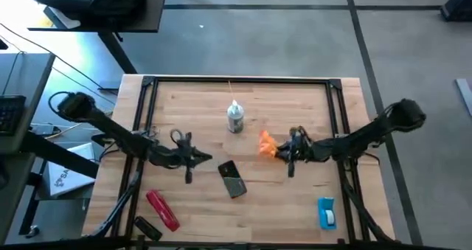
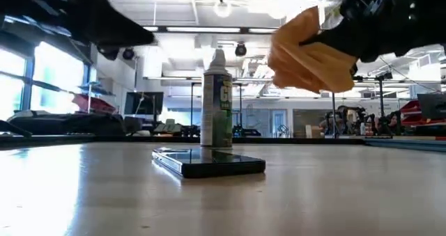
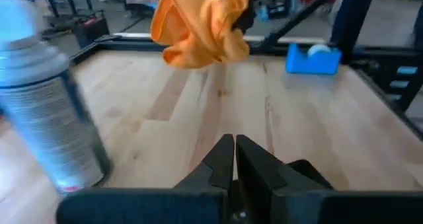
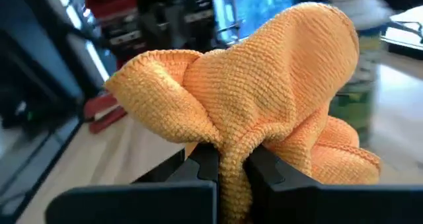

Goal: Apply microfiber cloth
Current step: Wipe the front and back of the black cellphone using the orange microfiber cloth, then return to Home Position

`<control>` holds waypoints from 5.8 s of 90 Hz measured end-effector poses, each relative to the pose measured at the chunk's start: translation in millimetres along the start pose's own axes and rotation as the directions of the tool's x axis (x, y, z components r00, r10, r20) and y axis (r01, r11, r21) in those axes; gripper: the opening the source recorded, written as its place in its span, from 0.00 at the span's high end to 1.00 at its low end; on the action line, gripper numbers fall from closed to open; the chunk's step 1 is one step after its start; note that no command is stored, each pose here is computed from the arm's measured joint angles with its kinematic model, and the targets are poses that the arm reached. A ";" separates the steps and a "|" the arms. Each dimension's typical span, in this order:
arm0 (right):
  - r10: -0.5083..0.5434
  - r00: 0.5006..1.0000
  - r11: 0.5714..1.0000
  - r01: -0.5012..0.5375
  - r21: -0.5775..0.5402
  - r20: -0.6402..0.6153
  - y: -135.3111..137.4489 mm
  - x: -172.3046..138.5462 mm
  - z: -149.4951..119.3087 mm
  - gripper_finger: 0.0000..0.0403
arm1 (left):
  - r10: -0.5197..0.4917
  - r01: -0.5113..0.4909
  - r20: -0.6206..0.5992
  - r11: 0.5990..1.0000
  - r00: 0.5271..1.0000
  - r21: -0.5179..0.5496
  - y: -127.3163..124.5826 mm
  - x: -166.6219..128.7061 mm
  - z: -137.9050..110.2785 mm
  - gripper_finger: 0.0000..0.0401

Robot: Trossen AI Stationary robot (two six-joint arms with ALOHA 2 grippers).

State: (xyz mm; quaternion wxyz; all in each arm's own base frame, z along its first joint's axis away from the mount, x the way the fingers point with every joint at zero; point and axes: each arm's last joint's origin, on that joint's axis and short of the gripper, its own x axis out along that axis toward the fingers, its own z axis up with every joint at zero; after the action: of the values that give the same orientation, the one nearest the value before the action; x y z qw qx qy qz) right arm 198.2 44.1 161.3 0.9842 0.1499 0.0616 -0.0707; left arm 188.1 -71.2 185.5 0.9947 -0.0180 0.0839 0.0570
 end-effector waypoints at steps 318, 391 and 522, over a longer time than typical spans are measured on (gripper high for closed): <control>-0.307 0.825 0.951 0.280 -0.129 -0.475 -49.6 -44.6 80.4 0.49 | 0.017 -0.041 0.349 0.997 0.937 0.061 114.2 -90.8 7.8 1.00; -0.099 0.979 0.995 0.100 0.002 0.178 -61.1 -81.3 47.1 0.70 | 0.025 -0.054 0.342 0.996 0.939 0.077 114.5 -90.5 7.2 1.00; -0.014 0.987 0.982 0.043 -0.182 0.161 -54.6 -92.2 9.3 1.00 | -0.024 -0.004 0.228 0.993 0.973 0.120 98.1 -83.8 -4.1 1.00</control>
State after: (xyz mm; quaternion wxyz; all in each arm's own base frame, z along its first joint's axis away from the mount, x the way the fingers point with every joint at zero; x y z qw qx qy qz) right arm 100.0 0.7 167.7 0.9946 0.0509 -0.0086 -0.0904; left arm 93.9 16.8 193.0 0.9973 0.0477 -0.0283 0.0486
